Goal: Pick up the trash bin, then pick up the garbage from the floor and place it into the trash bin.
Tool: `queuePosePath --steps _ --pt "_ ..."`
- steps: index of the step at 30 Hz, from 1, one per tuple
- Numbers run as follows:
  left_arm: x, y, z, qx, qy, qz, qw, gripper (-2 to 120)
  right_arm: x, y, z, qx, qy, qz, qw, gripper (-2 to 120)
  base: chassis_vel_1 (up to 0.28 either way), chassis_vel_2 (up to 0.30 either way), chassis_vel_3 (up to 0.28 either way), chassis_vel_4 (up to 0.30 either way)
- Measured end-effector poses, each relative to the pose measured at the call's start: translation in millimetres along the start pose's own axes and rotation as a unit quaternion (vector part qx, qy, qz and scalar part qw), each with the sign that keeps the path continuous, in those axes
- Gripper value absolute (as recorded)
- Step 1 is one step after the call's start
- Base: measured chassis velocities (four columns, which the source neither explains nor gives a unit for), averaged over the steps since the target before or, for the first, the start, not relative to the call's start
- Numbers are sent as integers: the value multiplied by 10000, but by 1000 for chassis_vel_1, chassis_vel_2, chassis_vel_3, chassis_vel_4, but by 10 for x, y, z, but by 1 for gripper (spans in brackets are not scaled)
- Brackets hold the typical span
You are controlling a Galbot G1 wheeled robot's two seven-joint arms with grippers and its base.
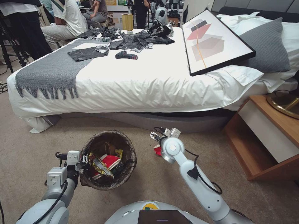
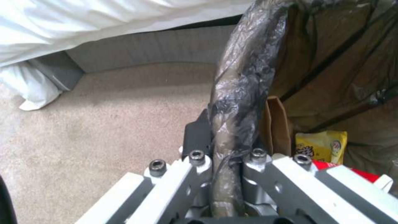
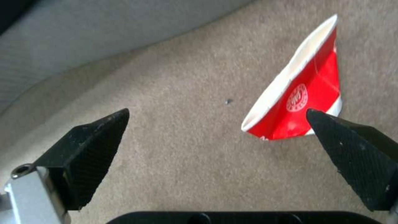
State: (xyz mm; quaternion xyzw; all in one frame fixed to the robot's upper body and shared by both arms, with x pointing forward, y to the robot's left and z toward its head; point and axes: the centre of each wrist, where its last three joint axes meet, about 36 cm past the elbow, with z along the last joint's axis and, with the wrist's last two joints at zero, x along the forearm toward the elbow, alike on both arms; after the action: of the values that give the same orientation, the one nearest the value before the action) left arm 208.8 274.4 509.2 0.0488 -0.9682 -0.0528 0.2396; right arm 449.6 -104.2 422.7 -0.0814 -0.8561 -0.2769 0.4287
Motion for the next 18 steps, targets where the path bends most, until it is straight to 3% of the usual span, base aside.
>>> queuePosePath --steps 18 --pt "3 12 2 53 -1 -8 10000 2 -598 63 -68 -374 321 634 9968 100 0 0 0 0"
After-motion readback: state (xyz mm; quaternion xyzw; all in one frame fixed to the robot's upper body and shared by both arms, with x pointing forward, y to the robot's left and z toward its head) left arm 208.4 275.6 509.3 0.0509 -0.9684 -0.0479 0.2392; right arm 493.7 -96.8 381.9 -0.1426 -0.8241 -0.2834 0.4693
